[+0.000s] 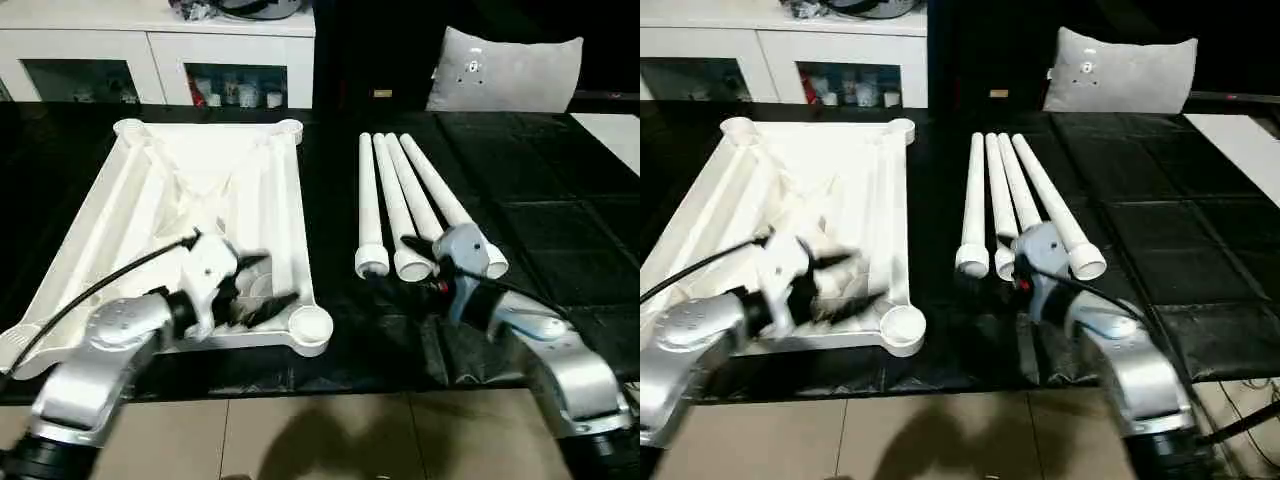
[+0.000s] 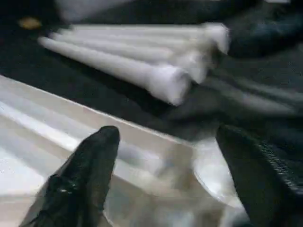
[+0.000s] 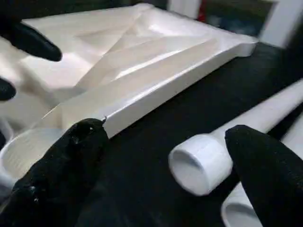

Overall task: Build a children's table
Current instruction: Move to table, then move table base

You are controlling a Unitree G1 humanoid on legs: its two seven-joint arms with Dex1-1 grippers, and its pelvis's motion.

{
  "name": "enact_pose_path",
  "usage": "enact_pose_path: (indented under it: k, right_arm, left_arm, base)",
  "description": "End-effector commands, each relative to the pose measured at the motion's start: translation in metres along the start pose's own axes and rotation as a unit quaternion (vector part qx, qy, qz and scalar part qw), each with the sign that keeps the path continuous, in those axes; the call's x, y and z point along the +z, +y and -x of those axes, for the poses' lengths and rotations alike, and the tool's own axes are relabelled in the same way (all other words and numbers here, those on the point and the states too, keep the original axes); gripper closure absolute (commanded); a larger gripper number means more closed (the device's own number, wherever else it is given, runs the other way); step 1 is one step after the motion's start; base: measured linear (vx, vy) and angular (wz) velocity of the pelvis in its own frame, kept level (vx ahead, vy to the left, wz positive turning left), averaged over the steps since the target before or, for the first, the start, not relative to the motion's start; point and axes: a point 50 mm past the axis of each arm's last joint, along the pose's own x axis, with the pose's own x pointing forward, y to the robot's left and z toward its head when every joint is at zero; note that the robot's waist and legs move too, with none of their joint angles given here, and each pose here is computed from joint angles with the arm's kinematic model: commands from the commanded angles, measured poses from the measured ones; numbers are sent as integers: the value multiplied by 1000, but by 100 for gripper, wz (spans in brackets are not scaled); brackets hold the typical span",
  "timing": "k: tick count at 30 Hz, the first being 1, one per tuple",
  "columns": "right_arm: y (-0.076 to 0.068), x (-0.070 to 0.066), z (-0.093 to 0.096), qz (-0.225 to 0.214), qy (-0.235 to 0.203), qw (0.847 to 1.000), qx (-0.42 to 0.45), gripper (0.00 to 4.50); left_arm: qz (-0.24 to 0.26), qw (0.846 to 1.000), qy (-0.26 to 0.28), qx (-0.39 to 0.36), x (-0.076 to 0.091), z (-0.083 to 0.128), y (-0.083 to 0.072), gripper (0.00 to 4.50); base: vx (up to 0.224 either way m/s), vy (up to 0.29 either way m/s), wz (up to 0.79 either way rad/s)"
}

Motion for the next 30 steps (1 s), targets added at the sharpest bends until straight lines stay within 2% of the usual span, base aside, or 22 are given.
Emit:
enact_pose_path:
  k: [1, 2, 3, 6, 10, 12, 13, 15, 17, 18, 24, 30]
  right_arm:
    - [2, 11, 0, 17, -18, 999, 32, 0]
    - [2, 11, 0, 17, -18, 999, 32, 0]
    - [4, 10, 1, 21, -13, 998, 54, 0]
    - [6, 9, 2, 23, -6, 997, 76, 0]
    - [12, 6, 2, 19, 2, 994, 107, 0]
    - [13, 5, 2, 18, 4, 993, 113, 0]
    - [13, 5, 2, 18, 4, 993, 113, 0]
    - [17, 4, 2, 13, 7, 992, 128, 0]
    - [20, 4, 2, 12, 11, 990, 140, 0]
    - [22, 3, 3, 10, 18, 988, 150, 0]
    - [25, -4, 6, 11, 49, 984, 171, 0]
    - [27, 0, 2, 5, 35, 985, 168, 0]
  left_arm:
    - [-7, 999, 8, -33, 2, 1, 0, 104]
    - [-7, 999, 8, -33, 2, 1, 0, 118]
    - [-9, 997, 29, -66, -1, 6, 1, 128]
    - [-11, 992, 63, -107, -6, 11, 0, 138]
    - [-37, 984, 114, -132, -19, 11, 7, 171]
    - [-41, 983, 122, -133, -21, 10, 9, 171]
    - [-41, 983, 122, -133, -21, 10, 9, 187]
    - [-45, 981, 135, -131, -25, 9, 17, 206]
    - [-47, 980, 141, -130, -26, 8, 21, 206]
    - [-47, 979, 144, -133, -27, 8, 23, 224]
    - [-41, 976, 155, -146, -30, 7, 26, 253]
    - [-42, 977, 157, -135, -33, 6, 29, 302]
  base:
    - [0, 0, 0]
    - [0, 0, 0]
    - [0, 0, 0]
    - [0, 0, 0]
    - [0, 0, 0]
    - [0, 0, 0]
    - [0, 0, 0]
    - [0, 0, 0]
    - [0, 0, 0]
    - [0, 0, 0]
    - [0, 0, 0]
    - [0, 0, 0]
